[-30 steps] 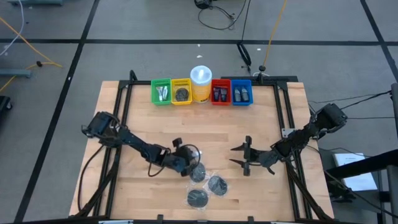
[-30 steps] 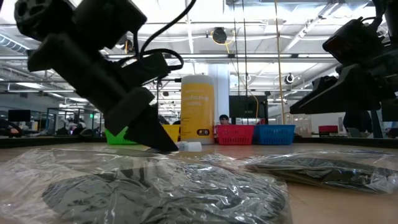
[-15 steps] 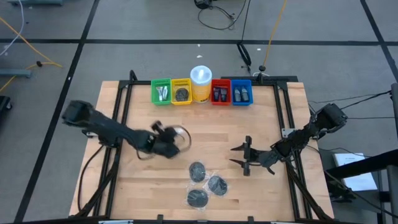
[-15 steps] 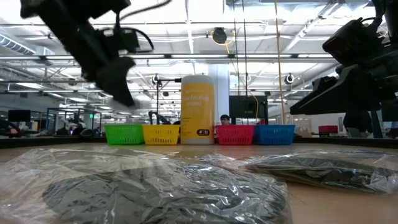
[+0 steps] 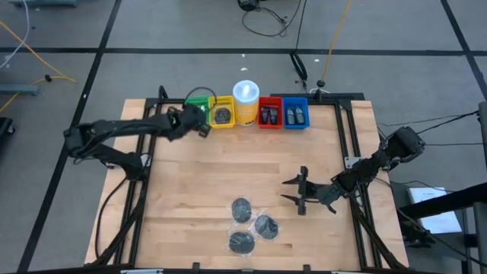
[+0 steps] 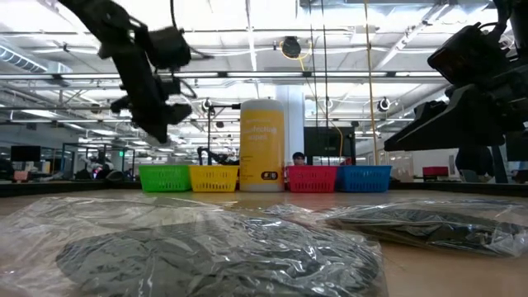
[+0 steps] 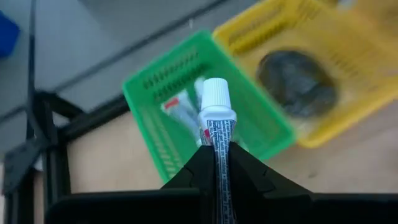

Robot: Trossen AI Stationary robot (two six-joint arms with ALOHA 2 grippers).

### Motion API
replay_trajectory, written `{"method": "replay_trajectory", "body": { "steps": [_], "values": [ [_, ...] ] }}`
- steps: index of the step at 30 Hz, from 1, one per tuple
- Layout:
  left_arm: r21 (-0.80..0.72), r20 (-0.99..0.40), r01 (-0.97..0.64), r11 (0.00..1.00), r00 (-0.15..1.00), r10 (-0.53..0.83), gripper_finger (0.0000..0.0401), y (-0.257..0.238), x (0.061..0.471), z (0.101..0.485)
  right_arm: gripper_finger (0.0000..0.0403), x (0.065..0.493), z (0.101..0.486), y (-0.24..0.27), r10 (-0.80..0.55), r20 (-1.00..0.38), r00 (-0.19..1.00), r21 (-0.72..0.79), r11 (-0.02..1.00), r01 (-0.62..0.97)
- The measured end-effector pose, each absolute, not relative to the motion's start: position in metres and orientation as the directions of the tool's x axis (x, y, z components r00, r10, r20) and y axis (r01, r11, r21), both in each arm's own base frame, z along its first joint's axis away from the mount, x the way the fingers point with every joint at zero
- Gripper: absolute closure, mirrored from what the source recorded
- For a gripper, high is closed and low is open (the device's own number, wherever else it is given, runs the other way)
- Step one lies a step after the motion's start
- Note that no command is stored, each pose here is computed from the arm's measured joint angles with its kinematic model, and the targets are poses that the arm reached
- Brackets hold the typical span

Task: Pick & Place Travel size toiletries
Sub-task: Put the white toothpaste into the green basket, then put the black hairbrush into the yellow basket

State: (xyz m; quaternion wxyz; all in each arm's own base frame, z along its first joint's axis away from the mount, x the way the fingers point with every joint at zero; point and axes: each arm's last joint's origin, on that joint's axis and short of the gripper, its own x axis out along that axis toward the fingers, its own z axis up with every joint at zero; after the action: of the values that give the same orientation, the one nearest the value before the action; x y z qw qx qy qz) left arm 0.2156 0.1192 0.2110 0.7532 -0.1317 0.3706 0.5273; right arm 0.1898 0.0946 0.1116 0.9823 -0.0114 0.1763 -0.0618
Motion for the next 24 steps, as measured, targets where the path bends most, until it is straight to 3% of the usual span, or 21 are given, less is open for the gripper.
{"method": "replay_trajectory", "body": {
  "steps": [14,17,24],
  "values": [
    [0.156,-0.755,-0.954,0.255,0.052,0.653,0.0370,0.191,0.207,0.163,0.0188,0.190,0.111,0.095,-0.126,-0.347,0.929,-0.047,0.992,0.117],
    [0.141,-0.744,-0.960,0.240,0.058,0.666,0.0338,0.196,0.207,0.163,0.0188,0.190,0.111,0.095,-0.126,-0.347,0.929,-0.047,0.992,0.117],
    [0.105,-0.717,-0.952,0.288,0.128,0.685,0.0221,0.197,0.204,0.179,0.0188,0.190,0.111,0.094,-0.127,-0.348,0.929,-0.047,0.992,0.118]
  ]
}}
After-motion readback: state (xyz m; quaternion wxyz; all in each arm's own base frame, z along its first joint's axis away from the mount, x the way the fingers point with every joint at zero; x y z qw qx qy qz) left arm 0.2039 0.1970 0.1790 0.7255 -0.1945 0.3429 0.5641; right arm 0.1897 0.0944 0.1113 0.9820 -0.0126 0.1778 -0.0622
